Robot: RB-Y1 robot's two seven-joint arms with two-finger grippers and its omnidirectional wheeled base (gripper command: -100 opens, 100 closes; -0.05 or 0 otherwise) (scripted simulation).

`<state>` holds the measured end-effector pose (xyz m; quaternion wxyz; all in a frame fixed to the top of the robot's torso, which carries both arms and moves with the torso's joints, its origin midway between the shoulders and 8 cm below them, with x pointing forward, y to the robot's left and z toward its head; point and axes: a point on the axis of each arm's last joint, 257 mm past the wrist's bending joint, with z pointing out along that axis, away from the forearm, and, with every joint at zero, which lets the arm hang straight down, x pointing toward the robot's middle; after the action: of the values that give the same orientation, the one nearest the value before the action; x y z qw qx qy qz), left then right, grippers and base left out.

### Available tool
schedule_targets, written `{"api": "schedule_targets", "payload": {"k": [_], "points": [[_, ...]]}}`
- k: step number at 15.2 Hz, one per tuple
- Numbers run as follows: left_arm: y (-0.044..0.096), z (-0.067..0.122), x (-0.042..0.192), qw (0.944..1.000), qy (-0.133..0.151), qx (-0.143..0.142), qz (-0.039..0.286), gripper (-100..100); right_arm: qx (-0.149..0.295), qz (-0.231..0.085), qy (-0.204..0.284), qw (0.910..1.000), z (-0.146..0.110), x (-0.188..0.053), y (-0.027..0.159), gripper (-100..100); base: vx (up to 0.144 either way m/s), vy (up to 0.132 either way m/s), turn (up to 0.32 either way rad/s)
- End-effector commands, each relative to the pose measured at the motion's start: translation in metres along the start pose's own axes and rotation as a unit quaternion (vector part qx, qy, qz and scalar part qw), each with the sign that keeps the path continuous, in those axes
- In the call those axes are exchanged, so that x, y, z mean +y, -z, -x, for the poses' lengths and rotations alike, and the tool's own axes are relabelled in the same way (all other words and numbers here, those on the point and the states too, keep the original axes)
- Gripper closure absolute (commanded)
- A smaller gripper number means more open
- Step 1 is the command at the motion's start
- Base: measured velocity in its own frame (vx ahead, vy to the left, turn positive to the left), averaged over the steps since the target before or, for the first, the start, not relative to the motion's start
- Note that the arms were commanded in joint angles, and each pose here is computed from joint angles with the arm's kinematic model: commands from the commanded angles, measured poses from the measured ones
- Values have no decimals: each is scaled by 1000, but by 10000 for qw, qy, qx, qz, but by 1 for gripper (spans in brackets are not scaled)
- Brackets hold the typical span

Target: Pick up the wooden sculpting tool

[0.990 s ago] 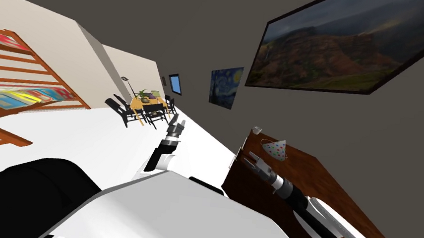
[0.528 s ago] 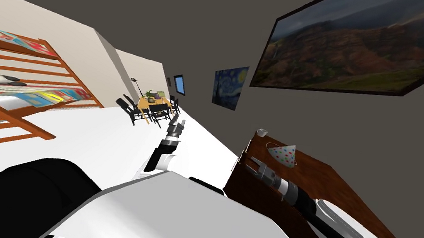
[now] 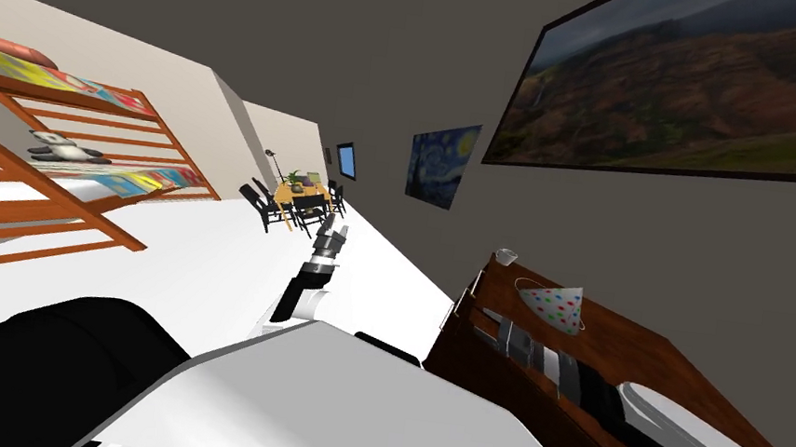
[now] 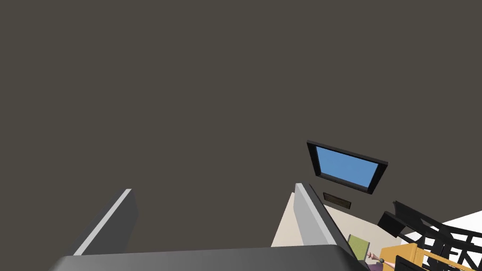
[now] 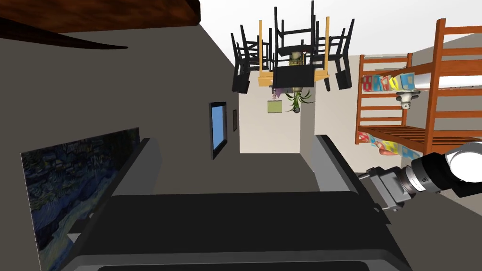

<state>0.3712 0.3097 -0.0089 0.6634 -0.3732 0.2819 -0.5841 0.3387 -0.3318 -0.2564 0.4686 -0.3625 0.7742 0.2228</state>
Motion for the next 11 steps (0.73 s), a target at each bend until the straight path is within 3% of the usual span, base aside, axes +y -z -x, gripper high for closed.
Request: {"api": "schedule_targets", "payload": {"k": [1, 4, 6, 9, 11], "points": [[0, 0, 0, 10000, 0, 0, 0, 0, 180, 2, 72, 9998, -7, -4, 7, -100, 23, 21, 35], [0, 0, 0, 10000, 0, 0, 0, 0, 869, -50, 155, 9961, -47, -16, 33, -100, 31, 34, 137], [0, 0, 0, 10000, 0, 0, 0, 0, 979, -50, 239, 9949, -46, -21, 39, -100, 34, 30, 89], [0, 0, 0, 10000, 0, 0, 0, 0, 1675, -110, 316, 9853, -82, -33, 73, -100, 32, 31, 125], [0, 0, 0, 10000, 0, 0, 0, 0, 1735, -112, 363, 9841, -81, -36, 76, -100, 32, 33, 95]]}}
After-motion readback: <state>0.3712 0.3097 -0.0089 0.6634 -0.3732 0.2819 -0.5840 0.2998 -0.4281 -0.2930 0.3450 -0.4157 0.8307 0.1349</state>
